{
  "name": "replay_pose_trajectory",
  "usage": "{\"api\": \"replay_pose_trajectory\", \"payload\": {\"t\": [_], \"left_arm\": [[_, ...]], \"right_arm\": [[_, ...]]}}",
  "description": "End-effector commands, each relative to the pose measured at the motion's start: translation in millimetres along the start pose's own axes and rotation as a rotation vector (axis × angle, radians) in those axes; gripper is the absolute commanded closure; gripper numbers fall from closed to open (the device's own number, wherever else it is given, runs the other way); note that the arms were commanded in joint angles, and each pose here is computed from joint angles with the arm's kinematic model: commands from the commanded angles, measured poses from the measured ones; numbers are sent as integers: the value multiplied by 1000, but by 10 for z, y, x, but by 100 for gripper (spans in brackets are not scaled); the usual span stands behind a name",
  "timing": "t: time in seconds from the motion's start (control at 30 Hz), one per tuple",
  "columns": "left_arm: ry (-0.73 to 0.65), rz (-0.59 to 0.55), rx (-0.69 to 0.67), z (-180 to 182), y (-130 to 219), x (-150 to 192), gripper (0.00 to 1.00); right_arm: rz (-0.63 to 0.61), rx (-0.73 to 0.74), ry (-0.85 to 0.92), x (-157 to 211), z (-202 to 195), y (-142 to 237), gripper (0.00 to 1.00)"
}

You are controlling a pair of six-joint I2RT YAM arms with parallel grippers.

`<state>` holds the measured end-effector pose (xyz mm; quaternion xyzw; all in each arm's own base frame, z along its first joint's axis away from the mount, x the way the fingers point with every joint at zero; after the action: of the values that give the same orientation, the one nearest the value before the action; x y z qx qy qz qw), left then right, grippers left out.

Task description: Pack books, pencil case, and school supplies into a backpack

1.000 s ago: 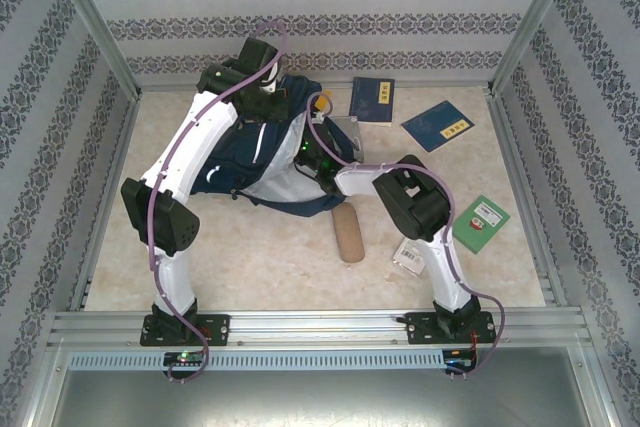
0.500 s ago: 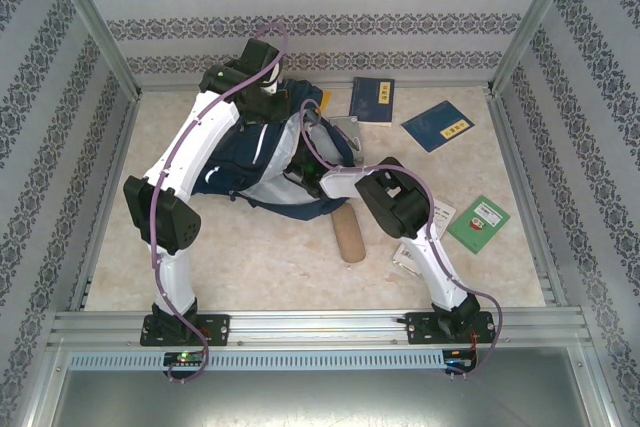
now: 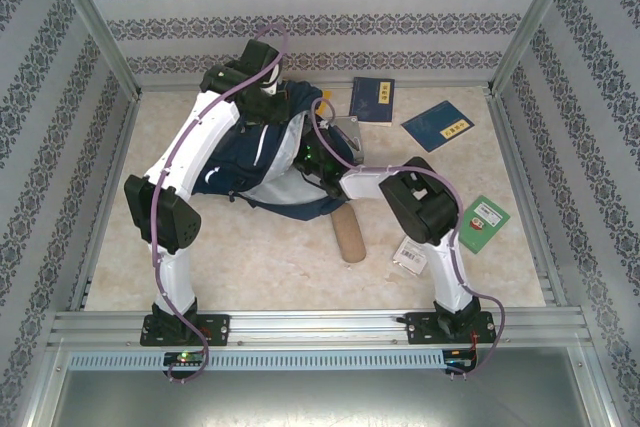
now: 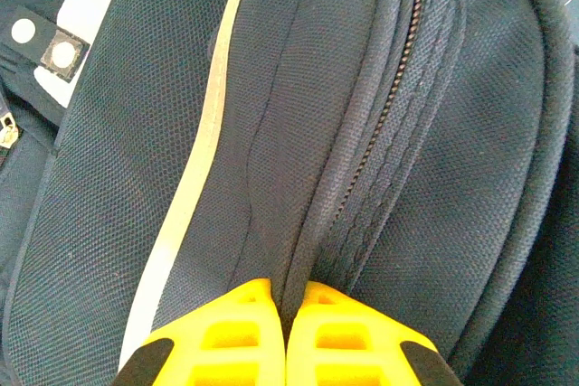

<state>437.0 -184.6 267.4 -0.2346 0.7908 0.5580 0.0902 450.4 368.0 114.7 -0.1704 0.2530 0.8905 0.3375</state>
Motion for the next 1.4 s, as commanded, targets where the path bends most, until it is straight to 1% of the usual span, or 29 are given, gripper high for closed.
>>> {"api": "replay_pose_trajectory", "payload": {"t": [0.0,0.3,0.4,0.53,0.7,0.9,0.93,0.97,1.13,1.27,1.33,1.37], "left_arm": [[-4,-83,-35,145,102,-169,100],[-25,-86,-156,477,77,-104,100],[-7,-79,-168,568,70,-78,100],[7,-78,-160,598,66,-27,100],[13,-73,-168,646,52,27,100],[16,-67,-159,661,52,74,100],[15,-64,-154,658,49,81,100],[18,-58,-149,655,41,90,100],[24,-38,-119,624,11,143,100],[21,-30,-110,623,-17,173,100],[19,-22,-115,640,-56,194,100],[20,-12,-112,649,-85,216,100]], "right_arm": [[-21,-35,89,-177,229,276,50],[31,61,176,-166,3,881,50],[43,102,230,-206,-27,1097,50],[29,179,304,-340,-168,1394,51],[67,269,293,-575,-498,1684,49],[147,407,380,-785,-773,1796,43],[153,434,382,-817,-829,1807,41],[148,459,379,-873,-887,1828,39],[141,531,362,-1097,-1097,1890,37],[144,598,314,-1303,-1296,1932,44],[128,621,308,-1411,-1378,1934,50],[117,636,303,-1482,-1431,1940,55]]}}
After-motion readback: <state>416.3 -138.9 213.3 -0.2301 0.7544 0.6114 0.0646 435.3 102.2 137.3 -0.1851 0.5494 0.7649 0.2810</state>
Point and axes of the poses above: each hand's point on the last joint's axis, 136 mm out from that joint toward the fingers, its own y axis back along the fingers, its own z axis along the line the jaws close on, x = y × z, the point moved 2 cm from there along y, back along the fingers, and after that the axes turned 11 degrees about y, right-handed, at the moved point
